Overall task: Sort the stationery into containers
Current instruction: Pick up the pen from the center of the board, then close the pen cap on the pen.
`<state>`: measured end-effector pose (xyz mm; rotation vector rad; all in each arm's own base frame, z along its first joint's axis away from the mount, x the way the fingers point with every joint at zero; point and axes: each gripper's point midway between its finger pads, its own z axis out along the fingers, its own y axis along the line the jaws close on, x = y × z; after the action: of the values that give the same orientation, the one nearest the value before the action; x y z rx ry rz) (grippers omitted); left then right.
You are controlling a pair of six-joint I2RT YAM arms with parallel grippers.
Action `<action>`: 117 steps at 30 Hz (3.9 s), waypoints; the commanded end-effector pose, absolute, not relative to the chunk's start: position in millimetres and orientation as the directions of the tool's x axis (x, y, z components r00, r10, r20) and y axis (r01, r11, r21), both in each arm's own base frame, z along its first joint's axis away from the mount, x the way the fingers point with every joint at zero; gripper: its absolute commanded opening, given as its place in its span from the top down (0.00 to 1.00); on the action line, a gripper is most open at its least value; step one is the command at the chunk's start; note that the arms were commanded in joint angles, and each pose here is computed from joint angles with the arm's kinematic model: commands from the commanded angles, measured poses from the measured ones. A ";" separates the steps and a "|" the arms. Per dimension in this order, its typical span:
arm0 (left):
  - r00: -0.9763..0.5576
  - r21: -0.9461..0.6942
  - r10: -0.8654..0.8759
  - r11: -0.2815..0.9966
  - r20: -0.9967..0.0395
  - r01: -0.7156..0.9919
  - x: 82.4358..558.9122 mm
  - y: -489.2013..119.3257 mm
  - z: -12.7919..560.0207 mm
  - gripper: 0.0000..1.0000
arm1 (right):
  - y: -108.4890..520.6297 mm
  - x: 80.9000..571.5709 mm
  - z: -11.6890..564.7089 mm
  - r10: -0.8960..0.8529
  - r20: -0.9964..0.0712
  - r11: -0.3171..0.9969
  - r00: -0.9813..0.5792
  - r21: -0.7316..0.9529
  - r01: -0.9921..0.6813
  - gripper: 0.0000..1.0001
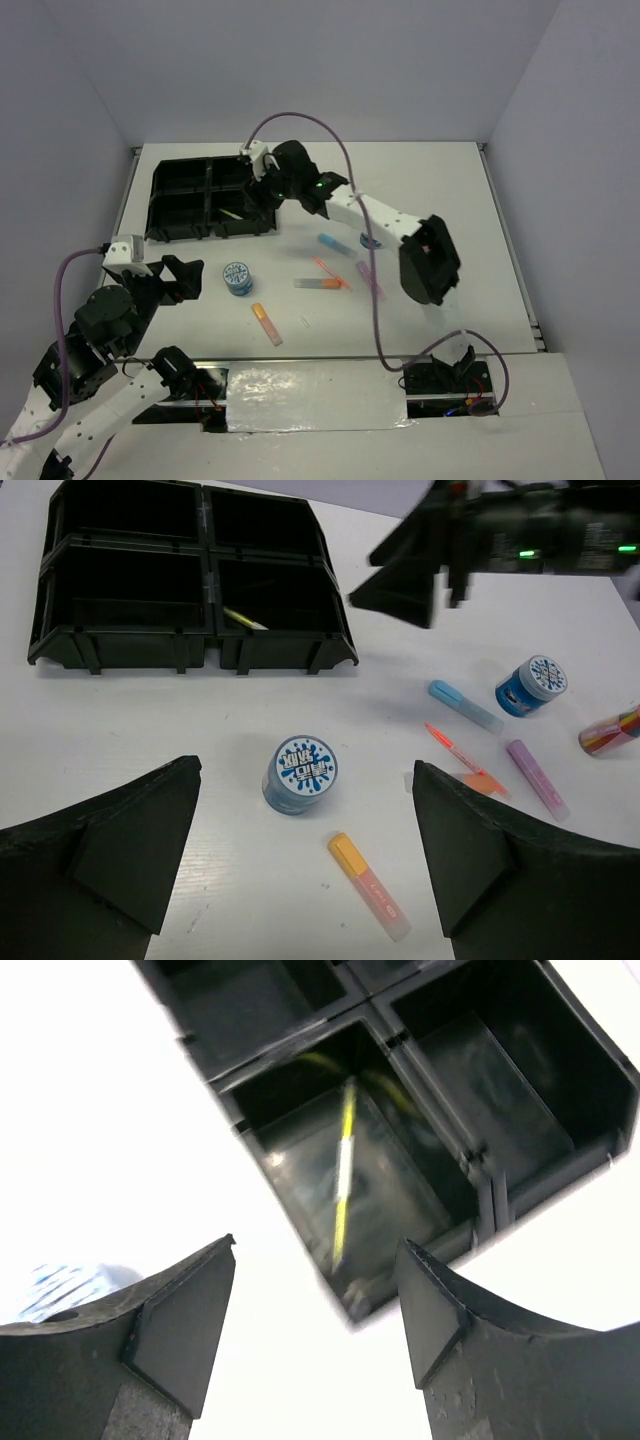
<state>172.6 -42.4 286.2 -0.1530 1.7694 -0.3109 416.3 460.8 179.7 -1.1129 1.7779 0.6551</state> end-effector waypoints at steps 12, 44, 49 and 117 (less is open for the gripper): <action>-0.297 -0.256 -0.256 0.966 -0.920 -0.040 191.4 -47.4 280.3 0.01 | 309.6 274.5 178.5 -0.246 -0.833 0.731 -0.495 0.176 -0.659 0.29; -0.636 -0.502 -0.322 0.856 -0.702 0.121 205.2 -165.9 199.9 0.02 | 279.0 301.3 42.9 -0.496 -0.573 0.798 -0.653 -0.005 -0.603 0.55; -0.646 -0.507 -0.309 0.850 -0.698 0.140 204.8 -171.0 195.9 0.02 | 271.2 299.4 33.0 -0.510 -0.541 0.804 -0.668 -0.025 -0.594 0.58; -0.767 -0.077 -0.404 0.902 -0.498 -0.425 175.5 -271.2 52.4 0.17 | 159.7 226.7 205.2 -0.046 -0.864 0.938 -0.501 0.136 -0.320 1.00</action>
<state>180.8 -273.3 53.6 -0.5433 2.5356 0.0123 229.8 159.6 201.5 -0.2561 2.1038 0.3239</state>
